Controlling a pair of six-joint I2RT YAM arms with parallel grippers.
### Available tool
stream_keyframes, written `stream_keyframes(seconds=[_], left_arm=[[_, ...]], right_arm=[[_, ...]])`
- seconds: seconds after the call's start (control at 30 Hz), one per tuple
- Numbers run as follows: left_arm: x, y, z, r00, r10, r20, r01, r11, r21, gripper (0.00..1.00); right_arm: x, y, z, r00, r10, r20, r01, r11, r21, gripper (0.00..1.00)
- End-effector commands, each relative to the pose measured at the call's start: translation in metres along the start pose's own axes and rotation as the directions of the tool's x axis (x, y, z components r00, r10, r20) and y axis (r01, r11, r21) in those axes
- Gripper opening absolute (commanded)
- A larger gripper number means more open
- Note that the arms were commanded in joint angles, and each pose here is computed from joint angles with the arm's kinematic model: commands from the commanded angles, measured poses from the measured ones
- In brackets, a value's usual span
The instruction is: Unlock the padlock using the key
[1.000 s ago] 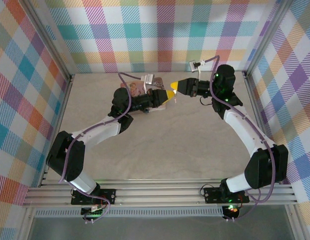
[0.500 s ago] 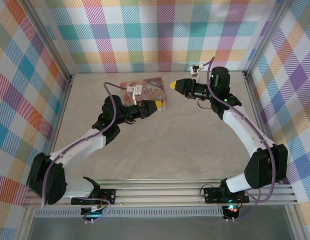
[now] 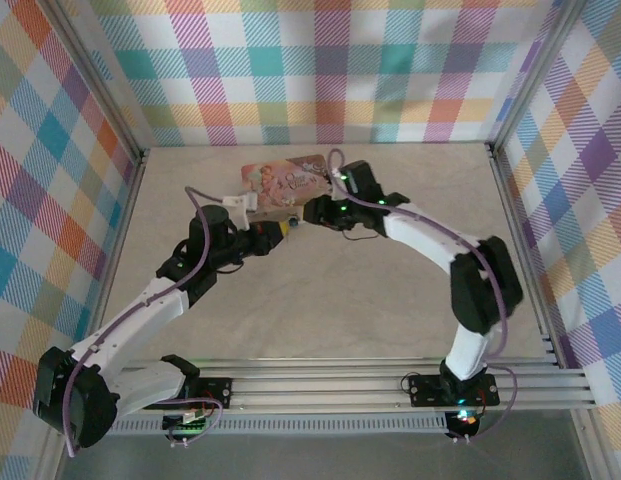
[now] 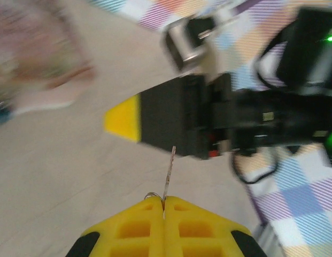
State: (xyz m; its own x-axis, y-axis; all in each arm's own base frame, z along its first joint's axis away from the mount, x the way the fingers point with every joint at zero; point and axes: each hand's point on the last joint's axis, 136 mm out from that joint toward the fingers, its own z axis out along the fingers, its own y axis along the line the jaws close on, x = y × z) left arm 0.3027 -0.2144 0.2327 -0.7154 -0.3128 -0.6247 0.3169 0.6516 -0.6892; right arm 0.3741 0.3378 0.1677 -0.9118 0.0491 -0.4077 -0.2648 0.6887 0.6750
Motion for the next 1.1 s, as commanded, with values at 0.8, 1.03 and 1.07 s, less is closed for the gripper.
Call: stream_keyframes(seconds=[0.8, 1.03, 1.07], left_arm=[[0.05, 0.116, -0.013, 0.967, -0.255, -0.023, 0.24, 0.933, -0.27, 0.0], [0.047, 0.115, -0.014, 0.971, -0.237, -0.018, 0.224, 0.938, -0.266, 0.0], [0.047, 0.115, -0.014, 0.971, -0.238, -0.019, 0.225, 0.937, -0.266, 0.0]], right_arm=[[-0.023, -0.056, 0.123, 0.953, -0.283, 0.112, 0.2, 0.861, 0.468, 0.54], [-0.033, -0.064, 0.132, 0.954, -0.28, 0.11, 0.195, 0.854, 0.482, 0.52], [-0.034, -0.065, 0.133, 0.953, -0.282, 0.11, 0.197, 0.853, 0.484, 0.52]])
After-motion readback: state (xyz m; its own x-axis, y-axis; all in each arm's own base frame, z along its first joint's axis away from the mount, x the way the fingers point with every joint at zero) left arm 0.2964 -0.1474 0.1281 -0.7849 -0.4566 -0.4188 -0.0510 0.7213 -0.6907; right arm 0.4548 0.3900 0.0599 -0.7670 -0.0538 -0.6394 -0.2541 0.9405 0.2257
